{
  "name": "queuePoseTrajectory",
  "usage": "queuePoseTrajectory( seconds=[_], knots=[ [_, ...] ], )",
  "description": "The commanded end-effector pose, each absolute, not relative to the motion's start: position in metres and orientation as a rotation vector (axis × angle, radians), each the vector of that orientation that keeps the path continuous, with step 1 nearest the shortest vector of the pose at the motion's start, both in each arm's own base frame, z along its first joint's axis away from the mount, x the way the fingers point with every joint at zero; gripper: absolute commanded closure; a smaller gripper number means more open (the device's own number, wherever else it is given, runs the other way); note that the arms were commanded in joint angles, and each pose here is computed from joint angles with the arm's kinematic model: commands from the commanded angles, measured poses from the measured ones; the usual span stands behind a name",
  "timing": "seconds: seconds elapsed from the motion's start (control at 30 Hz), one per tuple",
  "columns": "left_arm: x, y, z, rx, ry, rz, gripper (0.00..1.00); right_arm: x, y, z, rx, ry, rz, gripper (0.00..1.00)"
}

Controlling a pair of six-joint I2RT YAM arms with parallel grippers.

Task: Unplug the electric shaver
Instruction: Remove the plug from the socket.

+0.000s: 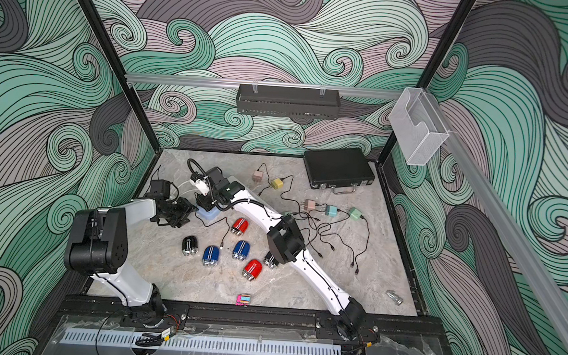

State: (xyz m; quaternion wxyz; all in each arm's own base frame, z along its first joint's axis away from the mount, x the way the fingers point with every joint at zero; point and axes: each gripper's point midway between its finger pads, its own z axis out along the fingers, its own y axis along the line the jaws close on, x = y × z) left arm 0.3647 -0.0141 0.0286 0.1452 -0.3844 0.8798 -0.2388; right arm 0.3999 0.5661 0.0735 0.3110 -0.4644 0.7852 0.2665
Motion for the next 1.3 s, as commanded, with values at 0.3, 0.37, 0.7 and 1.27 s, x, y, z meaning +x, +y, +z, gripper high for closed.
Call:
queuePoseTrajectory(
  seconds=[0.3, 0.37, 0.7, 1.27],
  knots=[
    [0.361, -0.013, 0.02, -1.148, 2.587, -0.623, 0.42, 0.397, 0.57, 0.073, -1.289, 2.005, 0.626, 0.73],
    [0.36, -0.013, 0.019, -1.147, 2.592, -0.614, 0.42, 0.398, 0.569, 0.078, -1.287, 1.999, 0.616, 0.74],
    [0.35, -0.009, 0.015, -1.152, 2.625, -0.547, 0.43, 0.403, 0.566, 0.105, -1.257, 1.95, 0.575, 0.75],
    [0.343, -0.012, 0.003, -1.164, 2.672, -0.502, 0.43, 0.404, 0.561, 0.138, -1.232, 1.908, 0.562, 0.76]
  ],
)
